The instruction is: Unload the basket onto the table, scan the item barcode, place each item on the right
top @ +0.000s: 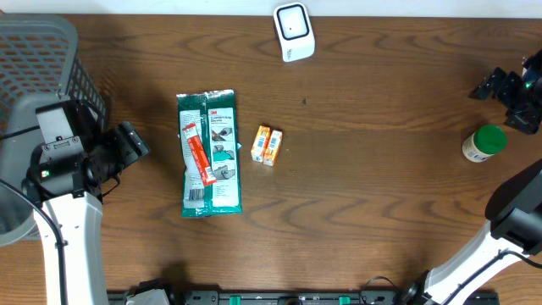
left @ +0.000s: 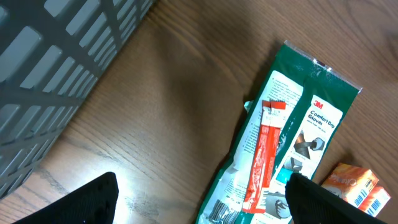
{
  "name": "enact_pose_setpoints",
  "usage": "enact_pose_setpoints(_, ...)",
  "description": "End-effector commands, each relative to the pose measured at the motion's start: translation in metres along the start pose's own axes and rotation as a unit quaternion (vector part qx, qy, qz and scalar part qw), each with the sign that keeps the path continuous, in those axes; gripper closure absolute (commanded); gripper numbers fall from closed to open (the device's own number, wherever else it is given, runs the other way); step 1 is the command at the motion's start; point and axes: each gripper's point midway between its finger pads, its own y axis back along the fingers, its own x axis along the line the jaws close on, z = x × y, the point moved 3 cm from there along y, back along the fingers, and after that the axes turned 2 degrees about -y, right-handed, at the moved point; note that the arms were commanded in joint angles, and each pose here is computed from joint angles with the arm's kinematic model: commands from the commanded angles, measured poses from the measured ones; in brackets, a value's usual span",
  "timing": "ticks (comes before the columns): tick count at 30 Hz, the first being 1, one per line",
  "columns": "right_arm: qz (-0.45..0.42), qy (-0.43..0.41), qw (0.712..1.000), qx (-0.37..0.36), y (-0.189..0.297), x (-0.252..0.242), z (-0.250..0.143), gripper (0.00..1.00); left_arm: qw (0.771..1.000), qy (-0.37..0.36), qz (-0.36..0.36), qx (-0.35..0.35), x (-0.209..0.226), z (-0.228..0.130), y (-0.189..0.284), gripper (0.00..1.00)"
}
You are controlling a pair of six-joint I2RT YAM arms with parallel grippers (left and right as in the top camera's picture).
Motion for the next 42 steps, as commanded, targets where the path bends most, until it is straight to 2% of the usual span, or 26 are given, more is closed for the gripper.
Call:
enact_pose_setpoints(1,0.018,-0.001,1.0,-0.007,0.007,0.01,0.001,0.01,1.0,-0.003,-0.003,-0.003,-0.001,0.003,0.002,0.13)
enact_pose_setpoints(9,0.185,-0.05,0.981,0.039,0.017,0.057,-0.011,0.01,1.0,-0.003,-0.003,-0.003,-0.001,0.003,0.002,0.14)
enact_pose_setpoints(12,0.199,-0.055,0.977,0.057,0.016,0.072,-0.018,0.01,1.0,-0.003,-0.003,-0.003,-0.001,0.003,0.002,0.13)
enact_pose_setpoints(17,0.197,0.016,0.976,0.092,0.006,0.117,-0.046,0.01,1.0,-0.003,-0.003,-0.003,-0.001,0.003,0.002,0.13)
enact_pose_setpoints(26,0.18,0.183,0.959,0.122,-0.018,0.226,-0.122,0.01,1.0,-0.003,-0.003,-0.003,-0.001,0.003,0.002,0.13)
enact_pose_setpoints(33,0.182,0.271,0.934,0.143,-0.025,0.279,-0.182,0.01,1.0,-0.003,-0.003,-0.003,-0.001,0.003,0.002,0.14)
enact_pose_setpoints(35,0.165,0.275,0.936,0.148,-0.027,0.282,-0.193,0.13,1.0,-0.003,-0.003,-0.003,-0.001,0.003,0.002,0.14)
enact_pose_setpoints(36,0.144,0.27,0.94,0.148,-0.026,0.279,-0.197,0.16,1.0,-0.003,-0.003,-0.003,-0.001,0.003,0.002,0.14)
enact_pose_setpoints(39,0.058,0.25,0.956,0.143,-0.02,0.253,-0.199,0.17,1.0,-0.003,-0.003,-0.003,-0.001,0.003,0.002,0.13)
enact_pose_setpoints(42,-0.015,0.247,0.959,0.135,-0.007,0.227,-0.199,0.17,1.0,-0.003,-0.003,-0.003,-0.001,0.003,0.002,0.13)
